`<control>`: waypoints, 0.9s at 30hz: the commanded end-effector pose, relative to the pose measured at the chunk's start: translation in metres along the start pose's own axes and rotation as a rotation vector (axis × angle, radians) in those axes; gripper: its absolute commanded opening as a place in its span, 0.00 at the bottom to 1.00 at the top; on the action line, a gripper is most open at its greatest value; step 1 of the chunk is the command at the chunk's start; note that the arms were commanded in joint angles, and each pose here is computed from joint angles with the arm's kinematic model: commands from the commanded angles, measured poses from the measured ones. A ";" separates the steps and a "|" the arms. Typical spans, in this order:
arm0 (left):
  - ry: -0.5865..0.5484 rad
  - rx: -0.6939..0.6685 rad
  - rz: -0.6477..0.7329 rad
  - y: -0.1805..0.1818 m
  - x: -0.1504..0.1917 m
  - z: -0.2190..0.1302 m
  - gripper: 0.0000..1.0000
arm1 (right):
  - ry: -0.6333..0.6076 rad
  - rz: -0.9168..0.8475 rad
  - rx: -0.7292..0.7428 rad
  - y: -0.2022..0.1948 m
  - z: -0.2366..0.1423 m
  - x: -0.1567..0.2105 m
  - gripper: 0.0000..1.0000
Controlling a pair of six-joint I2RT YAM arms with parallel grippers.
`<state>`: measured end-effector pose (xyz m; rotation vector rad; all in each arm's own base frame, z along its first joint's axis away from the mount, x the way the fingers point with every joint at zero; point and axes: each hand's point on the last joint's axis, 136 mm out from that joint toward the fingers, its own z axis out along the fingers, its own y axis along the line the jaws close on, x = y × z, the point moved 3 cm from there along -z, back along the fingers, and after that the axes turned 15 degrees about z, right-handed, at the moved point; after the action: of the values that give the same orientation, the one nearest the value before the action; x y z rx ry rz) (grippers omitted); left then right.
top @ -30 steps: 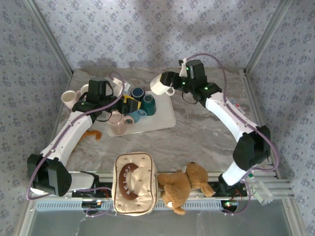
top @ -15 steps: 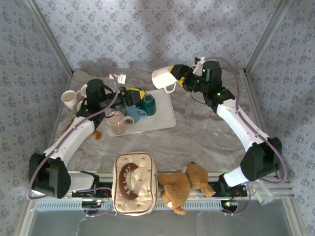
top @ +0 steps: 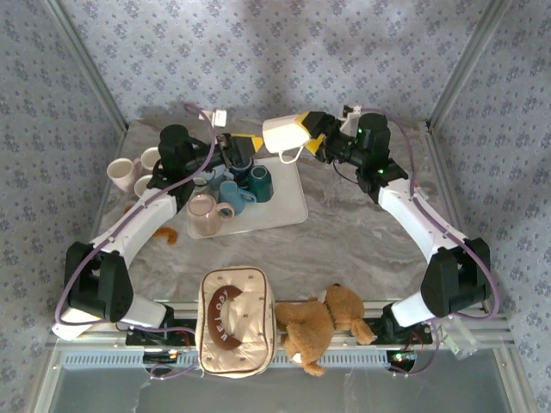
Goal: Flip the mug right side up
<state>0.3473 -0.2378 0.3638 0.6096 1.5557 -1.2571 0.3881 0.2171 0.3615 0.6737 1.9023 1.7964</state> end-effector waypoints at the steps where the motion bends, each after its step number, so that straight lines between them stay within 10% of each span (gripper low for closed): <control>1: -0.025 0.059 0.048 -0.010 -0.016 0.007 0.61 | 0.026 -0.045 -0.168 0.047 -0.014 0.009 0.59; 27: 0.008 0.186 0.043 -0.018 -0.036 0.032 0.51 | 0.169 0.095 -0.266 0.048 0.009 0.020 0.58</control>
<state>0.3619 -0.2622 0.3783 0.7010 1.5357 -1.3726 0.3920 0.2342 0.3692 0.6996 1.8203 2.0686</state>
